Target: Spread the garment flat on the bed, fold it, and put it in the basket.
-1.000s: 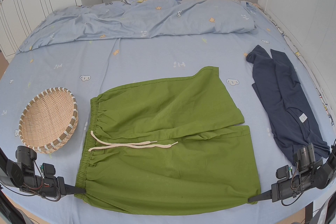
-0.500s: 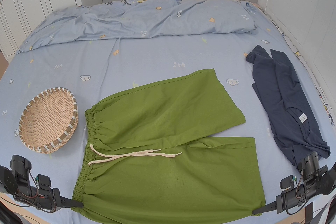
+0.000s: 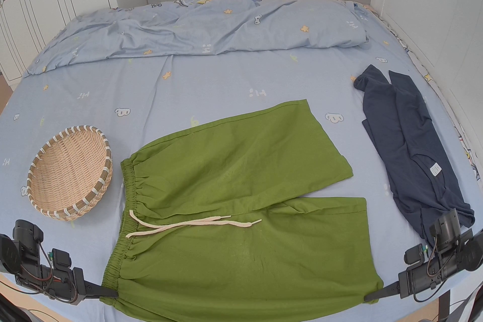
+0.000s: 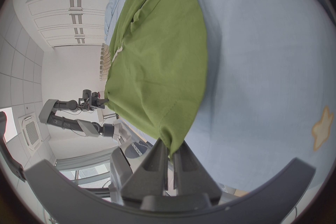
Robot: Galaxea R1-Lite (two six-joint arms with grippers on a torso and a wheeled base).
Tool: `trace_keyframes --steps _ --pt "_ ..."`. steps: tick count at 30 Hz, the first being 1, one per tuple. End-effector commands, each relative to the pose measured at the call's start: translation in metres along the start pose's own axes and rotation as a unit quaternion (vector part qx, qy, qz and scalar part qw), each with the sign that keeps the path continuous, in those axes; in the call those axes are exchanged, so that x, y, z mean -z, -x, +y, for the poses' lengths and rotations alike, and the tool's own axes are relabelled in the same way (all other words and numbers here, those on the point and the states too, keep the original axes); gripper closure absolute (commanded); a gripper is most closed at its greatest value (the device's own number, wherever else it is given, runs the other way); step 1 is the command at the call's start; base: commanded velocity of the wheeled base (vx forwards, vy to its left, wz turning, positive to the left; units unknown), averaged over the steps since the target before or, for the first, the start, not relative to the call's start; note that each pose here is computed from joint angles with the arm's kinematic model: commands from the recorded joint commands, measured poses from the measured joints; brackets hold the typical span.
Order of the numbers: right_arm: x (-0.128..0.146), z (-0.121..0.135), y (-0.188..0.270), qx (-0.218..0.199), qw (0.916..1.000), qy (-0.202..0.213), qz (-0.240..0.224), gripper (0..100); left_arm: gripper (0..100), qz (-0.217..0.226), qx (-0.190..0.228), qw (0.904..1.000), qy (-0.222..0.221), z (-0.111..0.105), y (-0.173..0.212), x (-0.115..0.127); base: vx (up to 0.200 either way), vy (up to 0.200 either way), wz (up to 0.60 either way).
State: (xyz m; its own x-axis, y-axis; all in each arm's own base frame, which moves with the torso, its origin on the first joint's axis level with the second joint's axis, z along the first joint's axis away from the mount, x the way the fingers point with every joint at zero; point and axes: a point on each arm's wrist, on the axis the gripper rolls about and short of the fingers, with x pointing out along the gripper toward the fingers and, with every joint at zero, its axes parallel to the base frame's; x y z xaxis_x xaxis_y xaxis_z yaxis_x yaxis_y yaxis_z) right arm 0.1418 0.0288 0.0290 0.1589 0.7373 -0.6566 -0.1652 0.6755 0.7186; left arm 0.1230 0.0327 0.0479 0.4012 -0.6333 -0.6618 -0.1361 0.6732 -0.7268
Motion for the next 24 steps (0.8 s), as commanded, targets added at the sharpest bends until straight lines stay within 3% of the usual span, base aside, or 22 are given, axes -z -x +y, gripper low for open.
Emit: trace_keyframes --steps 1,8,15,24 --pt "-0.064 0.037 0.029 -0.006 0.9981 0.039 -0.048 100 100 0.006 0.010 0.9999 0.002 -0.039 0.018 -0.031 0.000 0.000 0.00" --pt "-0.120 0.080 0.063 -0.009 0.9968 0.050 -0.061 100 100 0.023 0.018 0.9994 0.021 -0.071 0.030 -0.054 0.000 0.000 0.00" --pt "-0.158 0.101 0.078 -0.016 0.9939 0.071 -0.082 100 100 0.023 0.019 0.9992 0.026 -0.073 0.026 -0.075 0.000 0.000 0.00" --pt "-0.216 0.139 0.091 -0.035 0.9858 0.104 -0.127 100 100 -0.005 0.027 0.9991 0.033 -0.085 0.024 -0.128 0.000 0.000 0.00"
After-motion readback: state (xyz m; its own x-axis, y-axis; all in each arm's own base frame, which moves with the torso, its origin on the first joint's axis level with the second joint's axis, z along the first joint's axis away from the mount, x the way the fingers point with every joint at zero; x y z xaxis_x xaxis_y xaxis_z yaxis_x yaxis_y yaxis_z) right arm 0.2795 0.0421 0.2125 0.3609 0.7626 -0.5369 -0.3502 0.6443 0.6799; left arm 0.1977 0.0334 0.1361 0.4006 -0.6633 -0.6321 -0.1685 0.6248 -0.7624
